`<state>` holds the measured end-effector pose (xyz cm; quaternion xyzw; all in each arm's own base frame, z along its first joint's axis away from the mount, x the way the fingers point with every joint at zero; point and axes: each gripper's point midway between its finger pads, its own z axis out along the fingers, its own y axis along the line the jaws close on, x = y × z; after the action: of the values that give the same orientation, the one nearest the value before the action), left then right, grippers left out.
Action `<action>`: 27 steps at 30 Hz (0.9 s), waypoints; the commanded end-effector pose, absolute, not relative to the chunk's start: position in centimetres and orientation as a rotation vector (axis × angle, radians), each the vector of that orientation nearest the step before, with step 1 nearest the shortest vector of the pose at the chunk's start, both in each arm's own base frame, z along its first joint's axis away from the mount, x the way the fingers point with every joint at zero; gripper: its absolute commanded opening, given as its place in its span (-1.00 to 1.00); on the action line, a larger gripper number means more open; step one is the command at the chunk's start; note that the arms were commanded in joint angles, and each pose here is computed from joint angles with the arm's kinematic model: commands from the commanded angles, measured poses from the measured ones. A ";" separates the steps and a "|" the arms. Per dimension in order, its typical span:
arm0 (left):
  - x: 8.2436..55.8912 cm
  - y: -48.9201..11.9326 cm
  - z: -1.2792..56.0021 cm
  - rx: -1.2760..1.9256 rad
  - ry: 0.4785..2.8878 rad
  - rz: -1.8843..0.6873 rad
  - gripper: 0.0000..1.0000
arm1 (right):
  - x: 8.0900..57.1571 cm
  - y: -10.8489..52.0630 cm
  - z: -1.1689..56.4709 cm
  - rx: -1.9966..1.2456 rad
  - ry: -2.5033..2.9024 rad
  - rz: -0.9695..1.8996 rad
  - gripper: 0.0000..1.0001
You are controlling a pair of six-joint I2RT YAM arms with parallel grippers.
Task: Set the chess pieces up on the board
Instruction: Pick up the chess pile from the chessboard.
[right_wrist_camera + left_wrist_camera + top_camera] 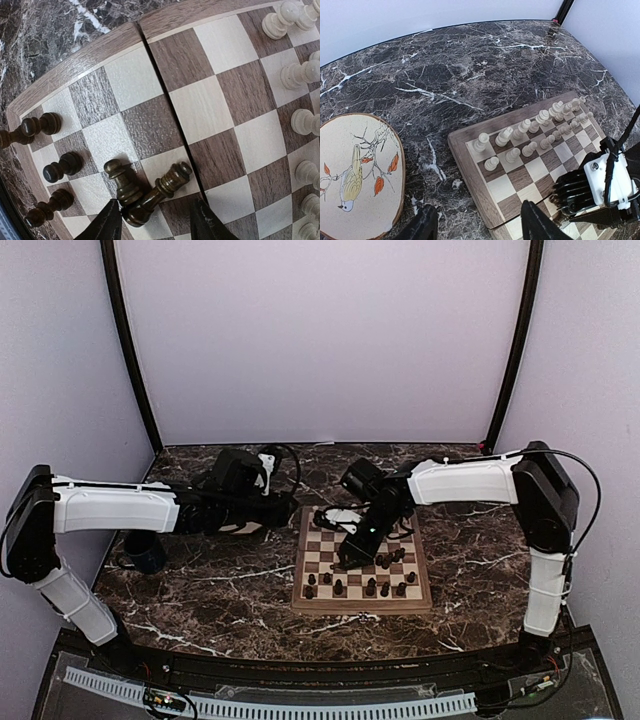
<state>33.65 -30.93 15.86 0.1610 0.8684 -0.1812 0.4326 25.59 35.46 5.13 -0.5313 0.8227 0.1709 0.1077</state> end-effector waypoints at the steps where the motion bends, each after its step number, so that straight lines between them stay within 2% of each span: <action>1: 33.6 -30.9 15.3 0.395 2.173 -0.468 0.18 | 25.8 35.0 4.5 -1.568 2.423 0.430 -0.07; 19: 32.8 -32.5 14.2 0.450 2.193 -0.569 0.16 | 27.0 34.1 3.1 -1.587 2.393 0.271 -0.68; 27: 31.9 -34.6 13.8 0.456 2.205 -0.775 0.17 | 27.2 34.4 6.2 -1.575 2.263 0.298 -0.77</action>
<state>32.48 -33.46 13.89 0.1857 0.8670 -0.2454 0.3919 27.61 34.74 4.83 -0.5459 0.8152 0.1093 0.1597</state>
